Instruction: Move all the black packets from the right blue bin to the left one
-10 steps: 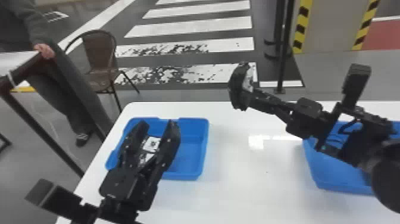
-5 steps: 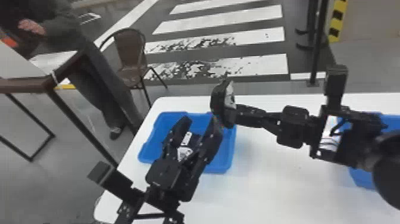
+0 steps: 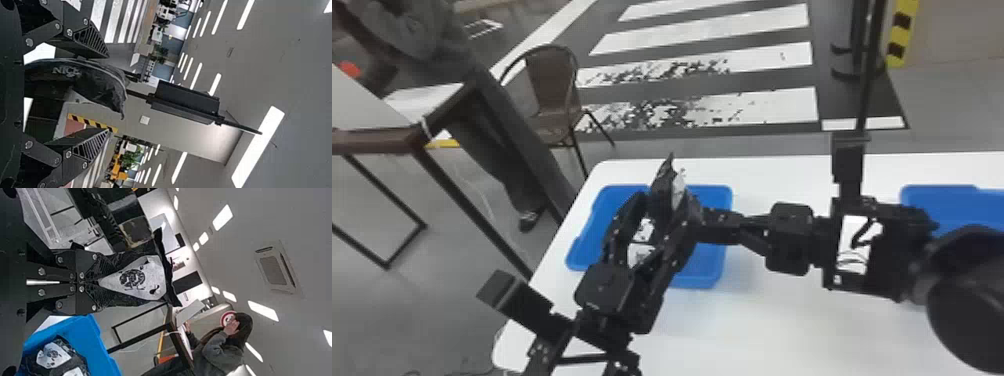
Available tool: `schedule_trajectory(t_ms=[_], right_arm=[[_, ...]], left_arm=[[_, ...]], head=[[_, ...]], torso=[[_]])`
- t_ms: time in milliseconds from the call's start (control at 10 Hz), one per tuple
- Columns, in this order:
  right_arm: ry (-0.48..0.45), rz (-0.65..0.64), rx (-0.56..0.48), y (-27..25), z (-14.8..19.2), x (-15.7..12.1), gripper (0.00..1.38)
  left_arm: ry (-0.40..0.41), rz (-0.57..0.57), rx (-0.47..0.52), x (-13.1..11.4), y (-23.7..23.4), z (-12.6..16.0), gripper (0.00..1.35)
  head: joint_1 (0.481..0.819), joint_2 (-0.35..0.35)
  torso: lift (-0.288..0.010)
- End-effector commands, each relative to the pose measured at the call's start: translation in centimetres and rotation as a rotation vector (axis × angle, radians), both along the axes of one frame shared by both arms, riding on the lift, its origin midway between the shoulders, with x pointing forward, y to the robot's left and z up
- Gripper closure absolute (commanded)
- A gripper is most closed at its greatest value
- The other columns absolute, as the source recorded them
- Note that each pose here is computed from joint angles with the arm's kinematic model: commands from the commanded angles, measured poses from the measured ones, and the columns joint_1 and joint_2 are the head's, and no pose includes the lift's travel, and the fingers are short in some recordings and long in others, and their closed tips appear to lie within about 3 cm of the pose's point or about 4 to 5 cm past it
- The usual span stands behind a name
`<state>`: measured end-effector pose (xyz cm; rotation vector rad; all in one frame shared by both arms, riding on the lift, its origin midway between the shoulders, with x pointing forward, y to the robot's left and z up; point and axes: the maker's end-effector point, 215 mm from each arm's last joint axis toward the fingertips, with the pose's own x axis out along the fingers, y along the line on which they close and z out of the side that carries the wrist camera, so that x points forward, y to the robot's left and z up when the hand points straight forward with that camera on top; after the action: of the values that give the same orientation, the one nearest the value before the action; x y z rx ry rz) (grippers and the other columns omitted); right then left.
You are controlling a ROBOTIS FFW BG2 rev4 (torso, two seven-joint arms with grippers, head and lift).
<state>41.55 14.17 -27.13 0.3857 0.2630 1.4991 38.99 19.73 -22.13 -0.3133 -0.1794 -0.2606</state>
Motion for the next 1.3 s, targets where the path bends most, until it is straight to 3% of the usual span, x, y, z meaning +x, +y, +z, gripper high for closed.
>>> schedule_trajectory(t_ms=[0, 100, 200, 300, 400, 800, 900, 1100, 1200], right_arm=[[0.019, 0.020, -0.001, 0.6, -0.5, -1.0, 1.14], [0.008, 0.020, -0.001, 0.6, -0.1, -0.8, 1.14], [0.003, 0.015, 0.001, 0.6, 0.1, -0.6, 1.14], [0.000, 0.016, 0.002, 0.6, 0.3, -0.5, 1.14], [-0.002, 0.015, 0.004, 0.6, 0.4, -0.4, 1.14], [-0.019, -0.005, 0.020, 0.2, 1.1, 0.6, 1.14], [-0.010, -0.015, 0.042, 0.1, 1.6, 0.9, 1.02], [-0.023, -0.096, 0.095, -2.2, 2.7, 3.1, 0.16], [-0.033, -0.168, 0.116, -4.8, 3.3, 4.8, 0.00]], left_arm=[[0.011, 0.000, 0.001, 0.1, 0.0, -0.4, 0.41], [0.039, -0.013, 0.006, 0.2, -0.5, -1.2, 0.48], [0.067, -0.036, 0.058, 0.4, -1.3, -1.8, 1.03], [0.084, -0.045, 0.128, 0.5, -1.6, -1.4, 1.21], [0.064, -0.017, 0.220, 0.3, -1.0, 0.1, 1.23], [0.037, 0.014, 0.240, -0.2, -0.4, 1.4, 1.23], [0.019, 0.025, 0.238, -0.3, -0.1, 2.0, 1.23], [-0.026, 0.070, 0.236, -0.4, 1.1, 3.4, 1.23], [-0.016, 0.095, 0.255, 0.2, 2.1, 2.8, 1.23]], head=[[0.695, 0.350], [0.695, 0.350], [0.695, 0.350], [0.695, 0.350], [0.695, 0.350], [0.695, 0.350], [0.695, 0.350], [0.695, 0.350], [0.679, 0.350]], torso=[[-0.140], [-0.140], [-0.140], [-0.140], [-0.140], [-0.140], [-0.140], [-0.140], [-0.140]])
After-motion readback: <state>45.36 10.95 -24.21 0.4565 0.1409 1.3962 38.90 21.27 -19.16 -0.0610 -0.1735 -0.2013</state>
